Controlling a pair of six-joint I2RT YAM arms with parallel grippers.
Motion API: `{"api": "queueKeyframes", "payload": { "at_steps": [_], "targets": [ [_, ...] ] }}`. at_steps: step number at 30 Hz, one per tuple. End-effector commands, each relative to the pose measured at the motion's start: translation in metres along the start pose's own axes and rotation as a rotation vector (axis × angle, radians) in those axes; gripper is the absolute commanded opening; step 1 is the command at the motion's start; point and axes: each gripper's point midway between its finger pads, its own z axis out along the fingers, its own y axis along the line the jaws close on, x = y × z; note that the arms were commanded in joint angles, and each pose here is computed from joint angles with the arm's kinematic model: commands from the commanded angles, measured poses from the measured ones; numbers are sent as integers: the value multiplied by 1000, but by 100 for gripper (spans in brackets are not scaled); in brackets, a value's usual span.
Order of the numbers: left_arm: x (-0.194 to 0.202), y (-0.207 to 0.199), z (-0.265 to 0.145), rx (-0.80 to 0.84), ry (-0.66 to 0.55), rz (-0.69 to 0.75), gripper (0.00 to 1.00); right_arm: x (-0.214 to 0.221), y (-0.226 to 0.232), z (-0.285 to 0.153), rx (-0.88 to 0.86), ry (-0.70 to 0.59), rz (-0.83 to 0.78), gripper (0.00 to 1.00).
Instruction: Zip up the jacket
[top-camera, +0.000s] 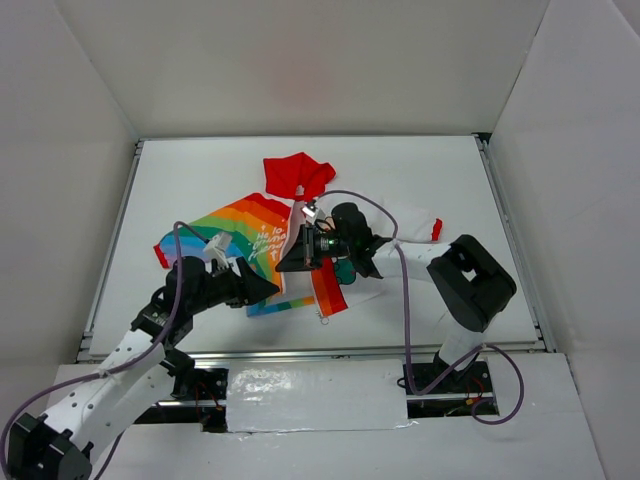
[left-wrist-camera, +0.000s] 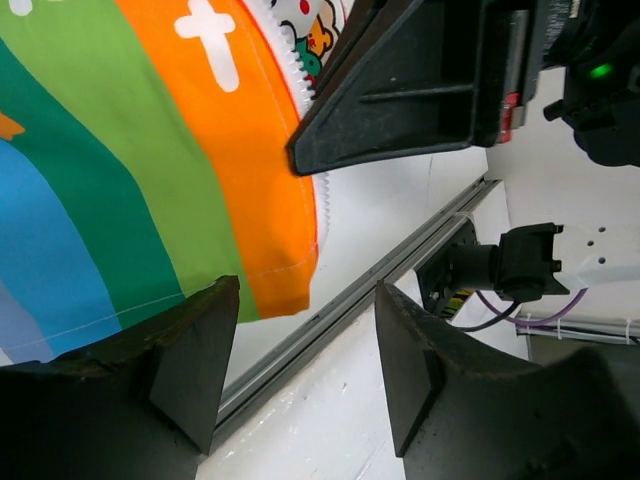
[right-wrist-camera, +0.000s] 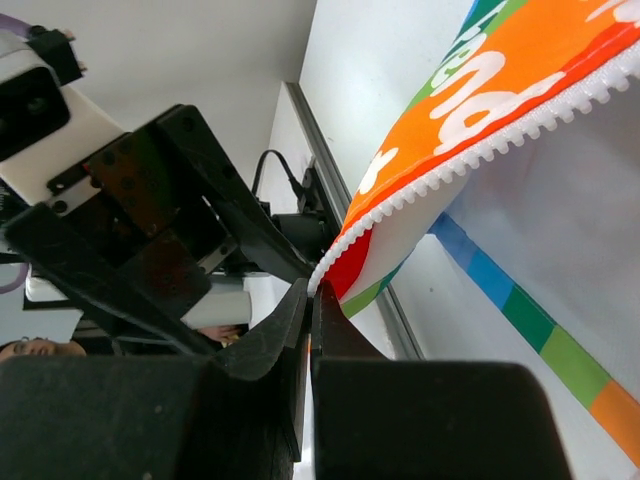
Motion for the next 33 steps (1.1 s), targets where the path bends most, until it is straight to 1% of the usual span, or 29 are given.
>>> {"api": "queueKeyframes", "payload": {
  "at_steps": [1,6,15,18,23,24,25,26,28,31,33],
  "targets": [
    [-5,-3,5,39,-20,43,68,-6,16,7,-39,7,-50,0],
    [-1,-2,12,54,4,37,61,-6,13,9,-38,13,-40,0],
    [-6,-5,15,72,-8,54,61,-3,13,10,-37,26,-39,0],
    [-5,-3,17,72,-1,52,55,-3,13,10,-37,26,-38,0],
    [-2,0,21,70,10,47,51,-3,14,10,-36,27,-38,0],
    [-3,0,21,71,9,49,49,-3,14,10,-34,28,-36,0],
    [-3,1,21,66,10,49,42,-4,14,10,-34,28,-39,0],
    [-3,0,21,67,7,53,40,-5,14,10,-32,26,-38,0],
    [-3,1,21,67,7,53,39,-4,14,11,-34,28,-36,0],
    [-1,2,21,68,10,50,41,-5,14,12,-34,28,-34,0],
    [0,2,21,70,10,50,39,-5,14,12,-35,27,-34,0]
  ]
}}
